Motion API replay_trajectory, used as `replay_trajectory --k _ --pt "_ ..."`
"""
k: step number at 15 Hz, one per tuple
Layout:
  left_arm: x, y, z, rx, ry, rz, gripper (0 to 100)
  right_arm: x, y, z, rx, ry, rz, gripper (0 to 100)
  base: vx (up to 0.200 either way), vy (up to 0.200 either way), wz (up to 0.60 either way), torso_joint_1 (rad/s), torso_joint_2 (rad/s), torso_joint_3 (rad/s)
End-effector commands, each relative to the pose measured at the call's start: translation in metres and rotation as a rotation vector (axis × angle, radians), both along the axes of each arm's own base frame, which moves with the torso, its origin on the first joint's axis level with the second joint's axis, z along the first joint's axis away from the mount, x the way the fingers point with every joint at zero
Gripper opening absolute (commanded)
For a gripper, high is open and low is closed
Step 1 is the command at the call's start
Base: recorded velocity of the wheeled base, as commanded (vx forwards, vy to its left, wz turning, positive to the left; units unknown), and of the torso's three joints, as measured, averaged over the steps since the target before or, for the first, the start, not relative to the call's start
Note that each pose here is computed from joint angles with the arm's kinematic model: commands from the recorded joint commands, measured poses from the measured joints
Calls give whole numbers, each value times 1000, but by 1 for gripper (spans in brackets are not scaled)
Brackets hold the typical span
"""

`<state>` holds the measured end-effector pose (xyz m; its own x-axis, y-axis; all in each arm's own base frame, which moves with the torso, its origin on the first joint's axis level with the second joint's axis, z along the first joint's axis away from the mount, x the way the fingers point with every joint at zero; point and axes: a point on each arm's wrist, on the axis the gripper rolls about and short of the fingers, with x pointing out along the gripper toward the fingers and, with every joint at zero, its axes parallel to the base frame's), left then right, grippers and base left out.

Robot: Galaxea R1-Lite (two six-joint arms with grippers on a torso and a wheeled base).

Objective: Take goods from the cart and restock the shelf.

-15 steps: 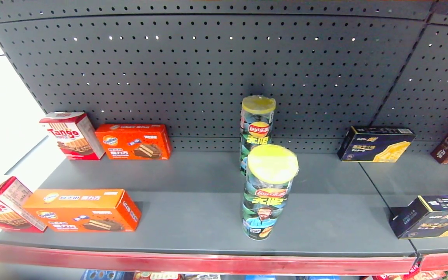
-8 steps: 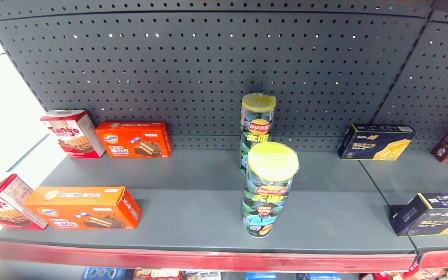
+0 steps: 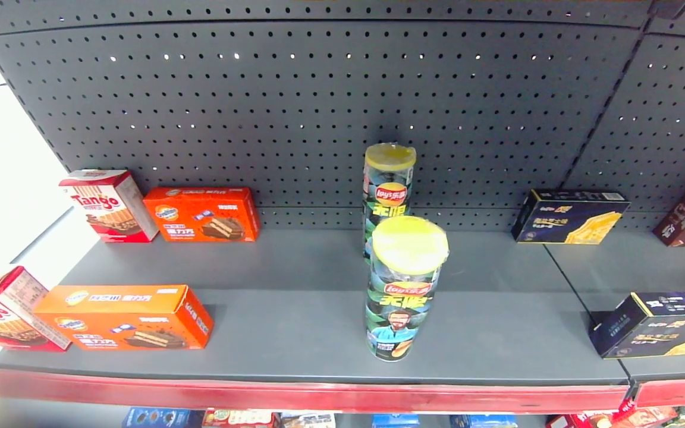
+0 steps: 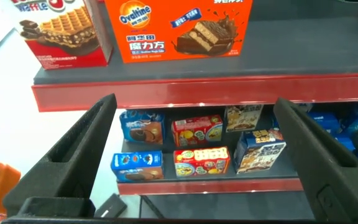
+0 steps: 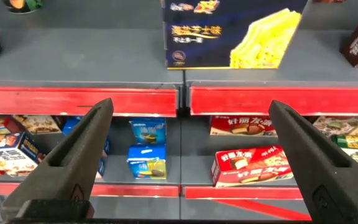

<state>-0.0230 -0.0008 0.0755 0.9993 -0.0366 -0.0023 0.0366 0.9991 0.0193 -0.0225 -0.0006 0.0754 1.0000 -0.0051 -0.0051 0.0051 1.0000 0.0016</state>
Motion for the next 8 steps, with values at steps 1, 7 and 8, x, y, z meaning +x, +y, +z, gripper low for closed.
replay_trajectory --k 1,7,8 --pt "0 0 0 -1 1 1 100 0 0 0 0 3 1 100 0 0 0 0 0 0" --pt "0 0 0 2 1 3 100 0 0 0 0 3 -1 100 0 -67 0 3 2 0" --pt "0 0 0 -1 1 3 100 0 0 0 0 3 -1 100 0 0 0 0 0 0"
